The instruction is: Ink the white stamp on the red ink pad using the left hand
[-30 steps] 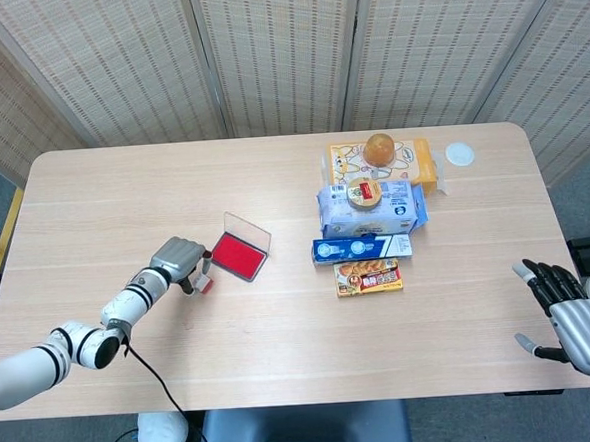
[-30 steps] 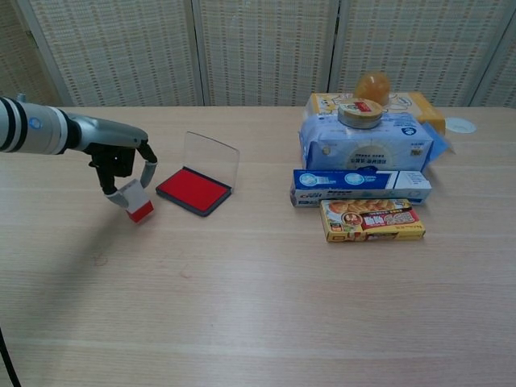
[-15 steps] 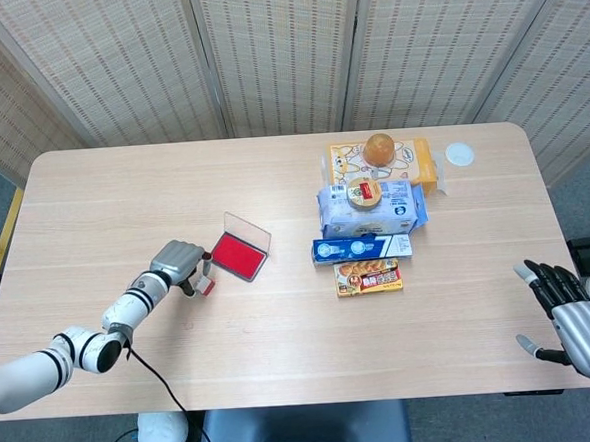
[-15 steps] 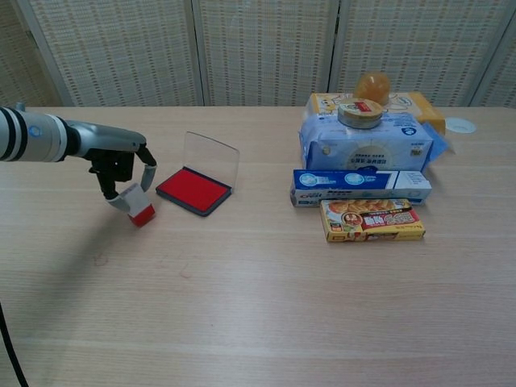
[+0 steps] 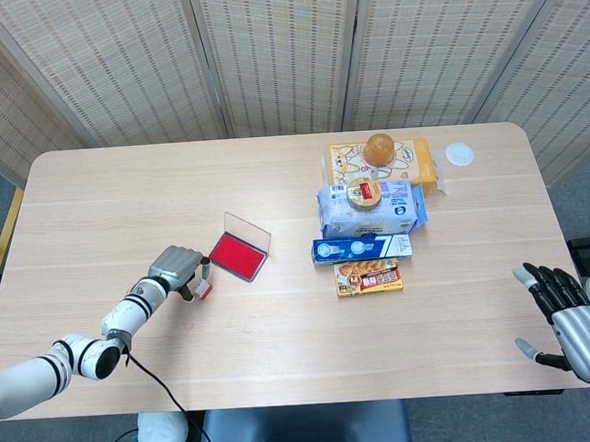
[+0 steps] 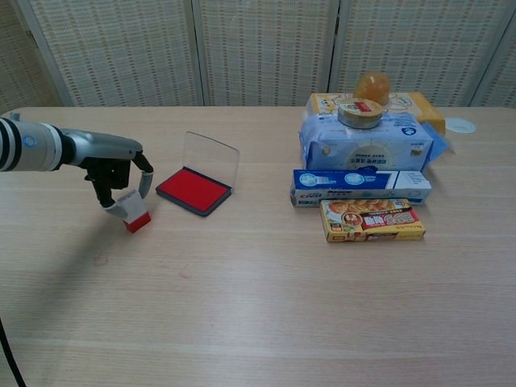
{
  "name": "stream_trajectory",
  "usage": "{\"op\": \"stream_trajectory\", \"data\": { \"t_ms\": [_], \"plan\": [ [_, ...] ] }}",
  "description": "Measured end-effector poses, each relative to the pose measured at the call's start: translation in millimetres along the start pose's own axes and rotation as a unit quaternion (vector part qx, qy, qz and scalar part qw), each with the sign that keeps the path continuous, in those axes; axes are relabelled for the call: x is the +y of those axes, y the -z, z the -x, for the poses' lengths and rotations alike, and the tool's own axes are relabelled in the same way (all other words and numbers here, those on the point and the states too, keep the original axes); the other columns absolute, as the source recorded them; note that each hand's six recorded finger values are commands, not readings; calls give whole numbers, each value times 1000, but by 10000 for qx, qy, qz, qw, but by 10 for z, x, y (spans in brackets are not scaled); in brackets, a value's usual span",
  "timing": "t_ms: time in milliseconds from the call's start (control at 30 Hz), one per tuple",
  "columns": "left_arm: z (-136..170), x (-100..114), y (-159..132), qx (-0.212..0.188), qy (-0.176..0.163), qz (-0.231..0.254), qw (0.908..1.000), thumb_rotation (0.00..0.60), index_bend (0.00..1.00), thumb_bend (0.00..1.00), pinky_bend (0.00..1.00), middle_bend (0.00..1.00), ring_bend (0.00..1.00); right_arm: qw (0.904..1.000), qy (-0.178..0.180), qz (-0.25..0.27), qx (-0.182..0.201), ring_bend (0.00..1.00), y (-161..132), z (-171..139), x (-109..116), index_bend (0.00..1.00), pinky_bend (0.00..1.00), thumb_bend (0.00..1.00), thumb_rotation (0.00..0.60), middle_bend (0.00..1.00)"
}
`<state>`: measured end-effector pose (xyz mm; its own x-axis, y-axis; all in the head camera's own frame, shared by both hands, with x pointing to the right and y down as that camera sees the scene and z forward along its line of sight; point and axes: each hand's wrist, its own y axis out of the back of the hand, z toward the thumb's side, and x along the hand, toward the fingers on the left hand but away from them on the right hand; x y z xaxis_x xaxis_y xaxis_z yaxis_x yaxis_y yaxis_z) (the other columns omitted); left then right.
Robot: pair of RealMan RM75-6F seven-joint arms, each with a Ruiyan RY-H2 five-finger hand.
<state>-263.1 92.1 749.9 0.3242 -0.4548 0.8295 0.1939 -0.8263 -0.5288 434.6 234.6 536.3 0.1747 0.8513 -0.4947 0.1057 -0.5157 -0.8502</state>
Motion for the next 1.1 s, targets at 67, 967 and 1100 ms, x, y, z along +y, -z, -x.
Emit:
{"op": "stream_trajectory", "data": {
  "t_ms": [67, 967, 1100],
  "plan": [
    [14, -4, 4, 2, -23, 14, 10000, 600, 492, 270, 812, 1000, 888, 10000, 12, -3, 11, 0, -5, -6, 3, 0, 0, 232, 600, 0],
    [964, 270, 177, 123, -941, 674, 9932, 517, 0, 246, 444, 151, 160, 9998, 152, 10, 142, 0, -47, -111, 49, 0, 0, 233, 600, 0],
    [1408, 241, 316, 35, -1557, 1052, 9822, 543, 0, 247, 324, 0, 6, 9999, 83, 56, 46, 0, -7, -71, 29, 0, 0, 232, 600, 0]
  ]
}}
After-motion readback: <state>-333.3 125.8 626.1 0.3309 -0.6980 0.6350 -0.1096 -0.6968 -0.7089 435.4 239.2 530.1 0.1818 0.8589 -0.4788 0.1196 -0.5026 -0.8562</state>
